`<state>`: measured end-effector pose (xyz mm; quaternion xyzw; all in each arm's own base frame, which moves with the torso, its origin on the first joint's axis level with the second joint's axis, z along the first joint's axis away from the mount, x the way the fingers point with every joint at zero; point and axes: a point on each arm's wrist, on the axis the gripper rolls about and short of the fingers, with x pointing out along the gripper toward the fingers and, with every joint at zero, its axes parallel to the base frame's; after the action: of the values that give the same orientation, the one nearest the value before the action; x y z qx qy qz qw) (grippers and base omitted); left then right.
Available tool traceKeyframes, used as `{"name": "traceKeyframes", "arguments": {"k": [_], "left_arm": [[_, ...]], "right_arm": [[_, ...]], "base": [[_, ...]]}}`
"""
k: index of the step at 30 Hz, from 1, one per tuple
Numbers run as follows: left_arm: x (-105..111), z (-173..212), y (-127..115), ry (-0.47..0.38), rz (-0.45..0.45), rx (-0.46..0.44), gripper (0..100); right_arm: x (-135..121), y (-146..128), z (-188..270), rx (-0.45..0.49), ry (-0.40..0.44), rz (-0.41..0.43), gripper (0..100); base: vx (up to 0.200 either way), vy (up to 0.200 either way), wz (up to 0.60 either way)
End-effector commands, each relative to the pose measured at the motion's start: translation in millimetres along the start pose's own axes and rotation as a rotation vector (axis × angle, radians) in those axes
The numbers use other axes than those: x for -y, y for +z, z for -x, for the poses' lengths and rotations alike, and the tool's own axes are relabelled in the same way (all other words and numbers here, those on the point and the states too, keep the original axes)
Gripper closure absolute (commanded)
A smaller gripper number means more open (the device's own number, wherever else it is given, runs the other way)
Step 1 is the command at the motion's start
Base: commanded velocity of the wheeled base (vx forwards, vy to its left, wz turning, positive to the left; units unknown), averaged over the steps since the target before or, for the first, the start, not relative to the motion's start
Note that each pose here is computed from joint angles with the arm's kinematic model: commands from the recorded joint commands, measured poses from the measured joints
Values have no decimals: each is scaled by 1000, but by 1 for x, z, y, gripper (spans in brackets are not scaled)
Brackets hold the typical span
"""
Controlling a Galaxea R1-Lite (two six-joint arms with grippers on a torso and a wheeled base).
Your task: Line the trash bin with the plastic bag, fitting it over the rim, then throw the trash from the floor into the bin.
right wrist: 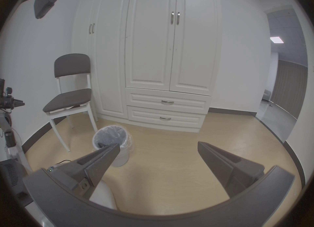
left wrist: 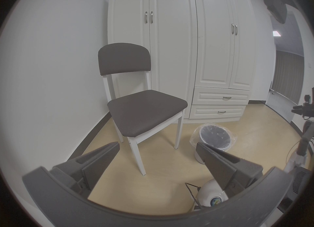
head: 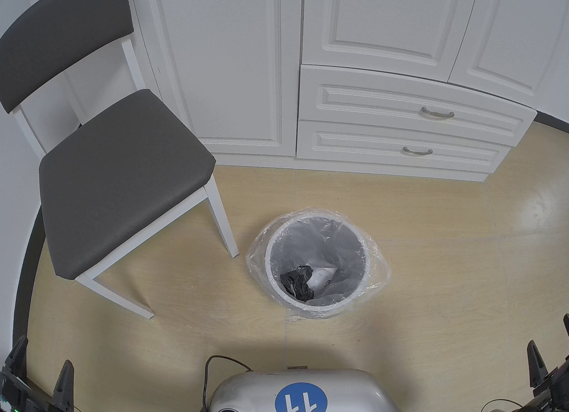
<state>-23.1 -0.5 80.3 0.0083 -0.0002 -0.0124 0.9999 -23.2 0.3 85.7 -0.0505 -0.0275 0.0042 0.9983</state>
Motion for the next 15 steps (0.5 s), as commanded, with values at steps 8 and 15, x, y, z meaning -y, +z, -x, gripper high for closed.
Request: {"name": "traceKeyframes", "arguments": {"k": [8, 15], "left_arm": [[0, 0, -5, 0, -3, -5, 0], [0, 0, -5, 2, -3, -3, 0]], "right_arm": [[-1, -10, 0, -55, 0, -90, 0], [-1, -10, 0, -55, 0, -89, 0]], "base": [[0, 0, 0], [0, 0, 0]]}}
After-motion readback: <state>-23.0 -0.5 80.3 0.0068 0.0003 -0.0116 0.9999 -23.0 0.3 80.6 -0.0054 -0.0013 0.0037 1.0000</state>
